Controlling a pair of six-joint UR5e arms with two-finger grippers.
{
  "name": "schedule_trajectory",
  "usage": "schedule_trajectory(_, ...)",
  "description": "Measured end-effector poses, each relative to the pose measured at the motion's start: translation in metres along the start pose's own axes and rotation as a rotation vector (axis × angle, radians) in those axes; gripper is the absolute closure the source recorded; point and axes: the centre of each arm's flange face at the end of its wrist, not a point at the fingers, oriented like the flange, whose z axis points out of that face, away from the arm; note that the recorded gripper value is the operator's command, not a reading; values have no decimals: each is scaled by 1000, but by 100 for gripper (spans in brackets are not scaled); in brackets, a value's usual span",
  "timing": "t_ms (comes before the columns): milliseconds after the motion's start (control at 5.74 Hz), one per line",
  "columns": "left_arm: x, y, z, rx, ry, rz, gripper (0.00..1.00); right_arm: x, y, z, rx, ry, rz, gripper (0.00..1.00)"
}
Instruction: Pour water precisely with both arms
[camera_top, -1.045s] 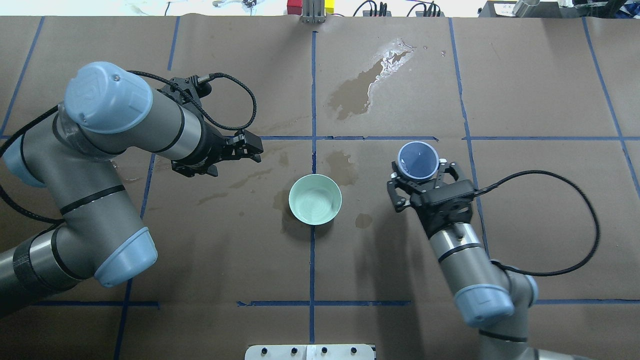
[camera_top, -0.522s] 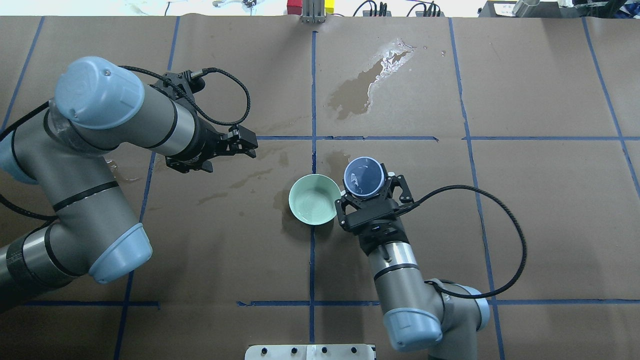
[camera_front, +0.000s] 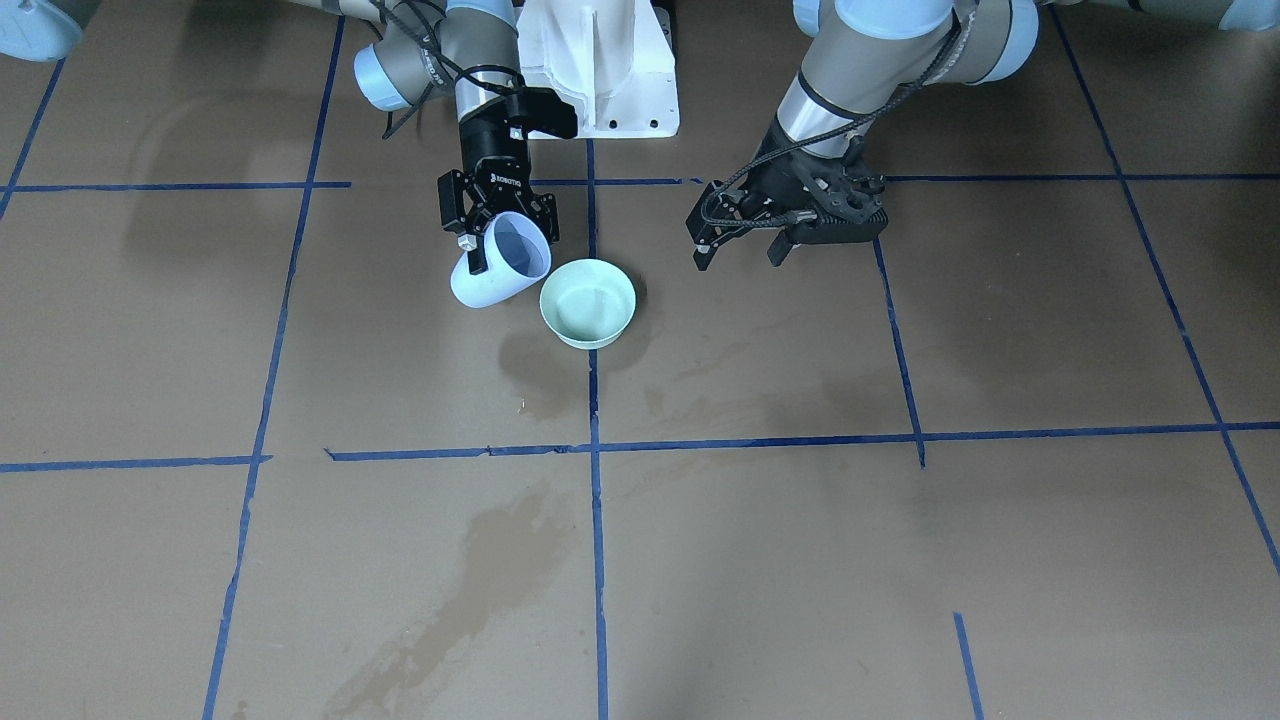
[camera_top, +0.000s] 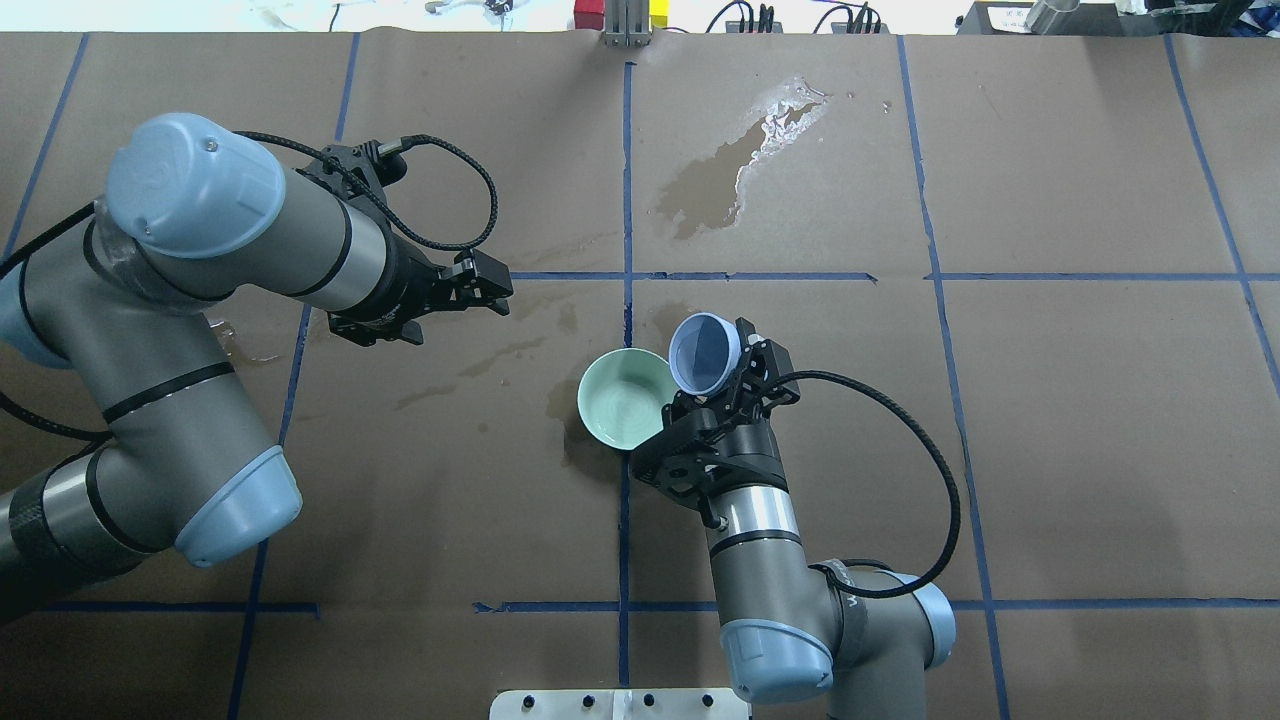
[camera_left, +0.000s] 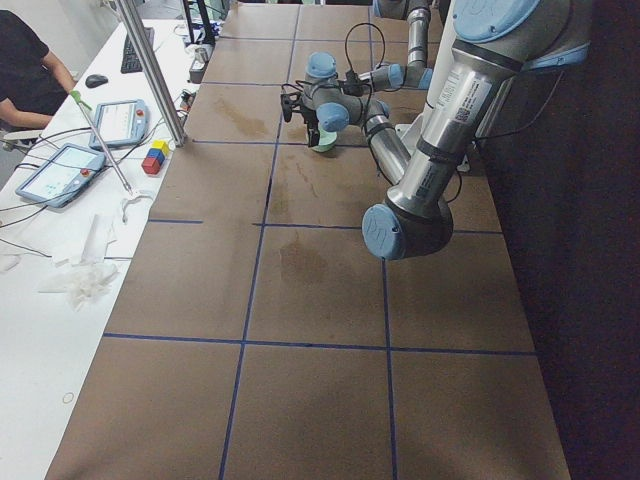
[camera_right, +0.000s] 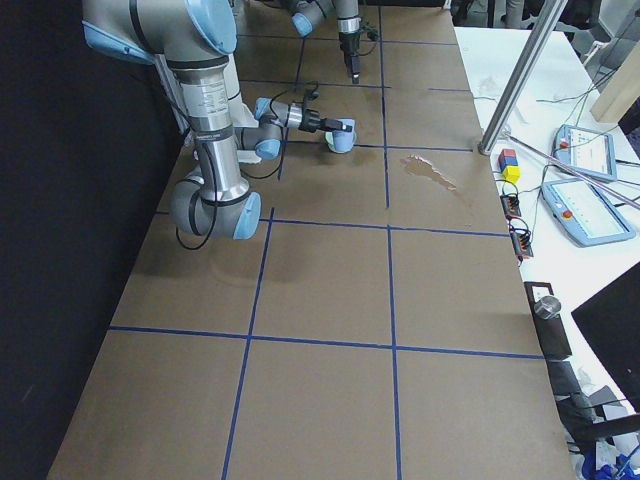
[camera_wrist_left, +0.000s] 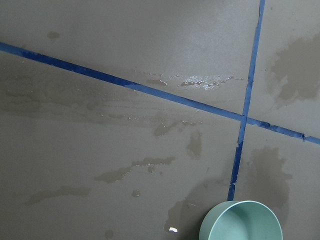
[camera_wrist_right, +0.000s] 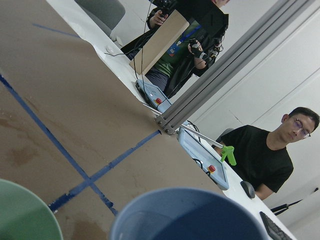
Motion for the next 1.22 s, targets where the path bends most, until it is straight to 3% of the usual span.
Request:
schedule_trajectory(348, -1, 1, -2, 0, 2, 0, 0, -4, 3, 5, -7, 14, -141, 88)
schedule_trajectory(1219, -2, 2, -1, -1, 1, -1, 0, -11, -1, 7, -9, 12, -228, 88)
